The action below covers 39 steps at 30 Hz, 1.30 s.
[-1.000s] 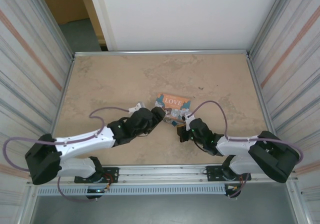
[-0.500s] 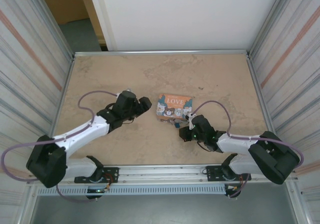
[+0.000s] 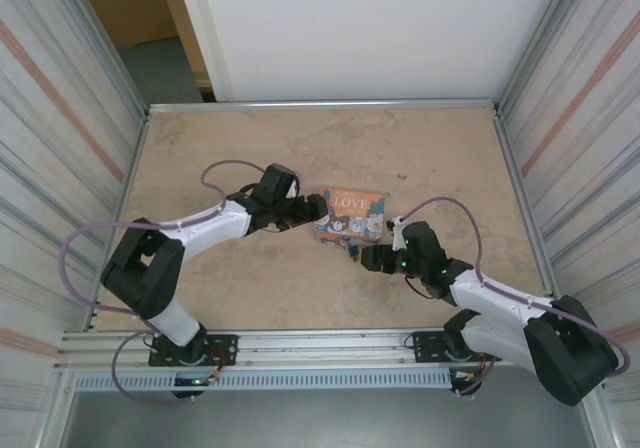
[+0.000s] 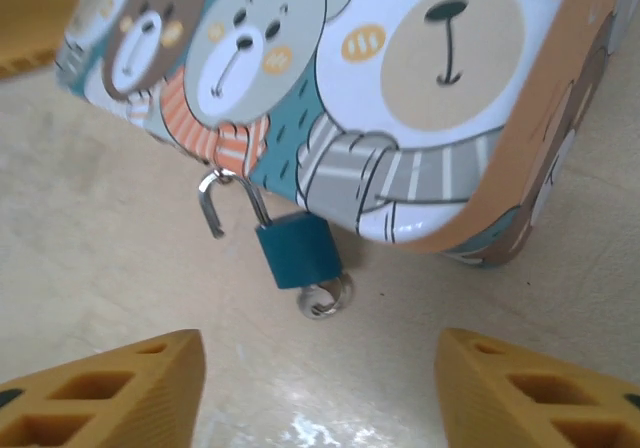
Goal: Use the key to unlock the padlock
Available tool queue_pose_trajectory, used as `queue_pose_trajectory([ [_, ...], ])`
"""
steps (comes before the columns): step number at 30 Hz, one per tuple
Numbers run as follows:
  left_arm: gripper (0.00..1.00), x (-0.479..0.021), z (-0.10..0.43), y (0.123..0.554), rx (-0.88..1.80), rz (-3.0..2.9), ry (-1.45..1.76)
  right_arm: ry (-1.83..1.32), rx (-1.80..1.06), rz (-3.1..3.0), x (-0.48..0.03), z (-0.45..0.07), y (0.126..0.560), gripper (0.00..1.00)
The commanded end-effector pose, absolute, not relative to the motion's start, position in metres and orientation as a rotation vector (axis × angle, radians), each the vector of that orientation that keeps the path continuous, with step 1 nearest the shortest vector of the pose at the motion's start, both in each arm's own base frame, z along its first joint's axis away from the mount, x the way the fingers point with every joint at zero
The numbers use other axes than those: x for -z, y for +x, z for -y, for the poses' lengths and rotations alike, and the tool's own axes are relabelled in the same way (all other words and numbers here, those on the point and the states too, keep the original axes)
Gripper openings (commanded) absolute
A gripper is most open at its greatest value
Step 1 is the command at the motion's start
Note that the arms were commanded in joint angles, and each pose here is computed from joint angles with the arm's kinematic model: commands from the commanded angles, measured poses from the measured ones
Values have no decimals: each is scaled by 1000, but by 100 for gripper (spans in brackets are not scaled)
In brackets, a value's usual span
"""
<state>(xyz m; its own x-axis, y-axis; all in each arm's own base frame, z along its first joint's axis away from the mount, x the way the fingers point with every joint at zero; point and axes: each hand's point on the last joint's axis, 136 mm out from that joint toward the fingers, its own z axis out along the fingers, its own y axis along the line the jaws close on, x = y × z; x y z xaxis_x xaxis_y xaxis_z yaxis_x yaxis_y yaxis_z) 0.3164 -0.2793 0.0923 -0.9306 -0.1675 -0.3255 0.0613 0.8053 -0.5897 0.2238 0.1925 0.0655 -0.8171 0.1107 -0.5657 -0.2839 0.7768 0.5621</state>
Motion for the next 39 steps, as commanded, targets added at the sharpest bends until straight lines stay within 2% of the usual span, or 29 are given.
queue_pose_trajectory([
  [1, 79, -90, 283, 318, 881, -2650, -18, -104, -1045, -2351, -90, -203, 227, 69],
  [4, 78, -79, 281, 313, 868, -2689, -31, -104, -1102, -2334, -99, -205, 233, 74],
  [13, 77, -50, 260, 288, 801, -2773, -119, -172, -1121, -2259, -115, -210, 272, 76],
  [26, 77, -52, 254, 260, 817, -2758, -183, -304, -1088, -2237, -108, -238, 341, 76],
  [31, 77, -71, 255, 263, 850, -2703, -170, -262, -1034, -2237, -108, -224, 342, 79],
  [35, 77, -97, 261, 269, 898, -2650, -119, -164, -1121, -2342, -97, -214, 326, 77],
  [36, 77, -104, 262, 270, 907, -2639, -104, -149, -1155, -2371, -95, -213, 320, 78],
  [37, 76, -110, 262, 271, 909, -2629, -94, -152, -1190, -2384, -93, -215, 314, 95],
  [38, 76, -117, 264, 272, 916, -2615, -77, -152, -1226, -2394, -91, -216, 308, 99],
  [39, 75, -122, 264, 273, 918, -2604, -71, -144, -1251, -2399, -89, -217, 302, 99],
])
